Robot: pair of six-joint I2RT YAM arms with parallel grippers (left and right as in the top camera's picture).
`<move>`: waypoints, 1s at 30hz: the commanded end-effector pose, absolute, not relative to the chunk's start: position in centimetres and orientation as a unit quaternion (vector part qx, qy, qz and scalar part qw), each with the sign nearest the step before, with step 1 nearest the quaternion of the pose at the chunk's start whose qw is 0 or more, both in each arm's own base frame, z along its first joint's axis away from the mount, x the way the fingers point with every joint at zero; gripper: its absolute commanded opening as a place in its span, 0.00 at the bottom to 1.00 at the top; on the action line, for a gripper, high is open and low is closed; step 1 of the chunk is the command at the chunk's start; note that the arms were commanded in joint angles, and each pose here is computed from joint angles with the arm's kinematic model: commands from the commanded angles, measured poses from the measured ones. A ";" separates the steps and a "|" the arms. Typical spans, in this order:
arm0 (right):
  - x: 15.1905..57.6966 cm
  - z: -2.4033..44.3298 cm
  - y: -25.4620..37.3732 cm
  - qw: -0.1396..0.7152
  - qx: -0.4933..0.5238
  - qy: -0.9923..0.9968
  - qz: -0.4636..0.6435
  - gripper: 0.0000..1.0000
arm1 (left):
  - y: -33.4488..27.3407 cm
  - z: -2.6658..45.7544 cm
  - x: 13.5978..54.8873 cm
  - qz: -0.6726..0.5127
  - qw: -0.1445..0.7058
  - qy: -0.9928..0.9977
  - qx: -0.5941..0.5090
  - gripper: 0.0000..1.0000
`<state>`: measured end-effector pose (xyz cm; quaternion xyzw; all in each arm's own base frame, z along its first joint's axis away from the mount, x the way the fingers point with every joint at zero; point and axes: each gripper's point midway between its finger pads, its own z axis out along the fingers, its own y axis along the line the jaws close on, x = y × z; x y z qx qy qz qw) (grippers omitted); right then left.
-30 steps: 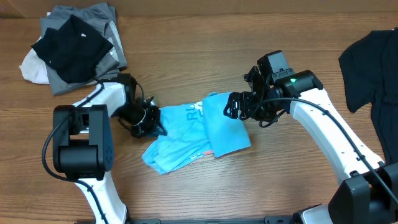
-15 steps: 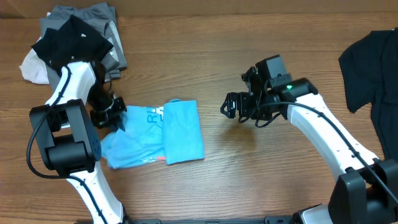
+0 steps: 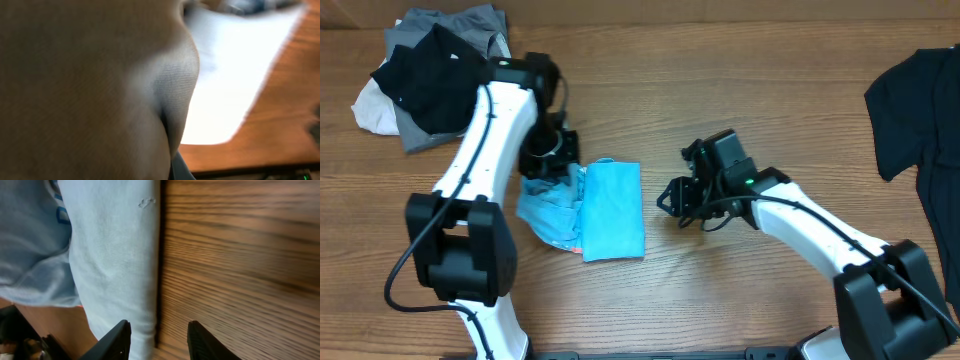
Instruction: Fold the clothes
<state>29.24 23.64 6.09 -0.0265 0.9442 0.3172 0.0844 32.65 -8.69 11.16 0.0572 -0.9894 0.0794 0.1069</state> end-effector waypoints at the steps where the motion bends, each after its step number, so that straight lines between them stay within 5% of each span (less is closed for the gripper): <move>1: 28.1 4.0 25.1 0.046 0.000 0.946 0.321 0.40 | -12.5 12.5 32.3 0.124 0.098 -0.987 0.033 0.04; 17: 27.1 1.4 27.3 0.009 -0.008 0.941 0.339 0.40 | -17.6 12.1 30.8 0.121 0.092 -0.987 -0.044 0.26; 27: 27.1 1.7 28.0 0.012 -0.010 0.938 0.346 0.41 | -20.3 12.3 31.1 0.165 0.083 -0.981 -0.054 0.26; 30: 27.2 1.4 27.8 0.016 -0.007 0.941 0.338 0.44 | -20.9 12.2 31.4 0.171 0.074 -0.981 -0.061 0.15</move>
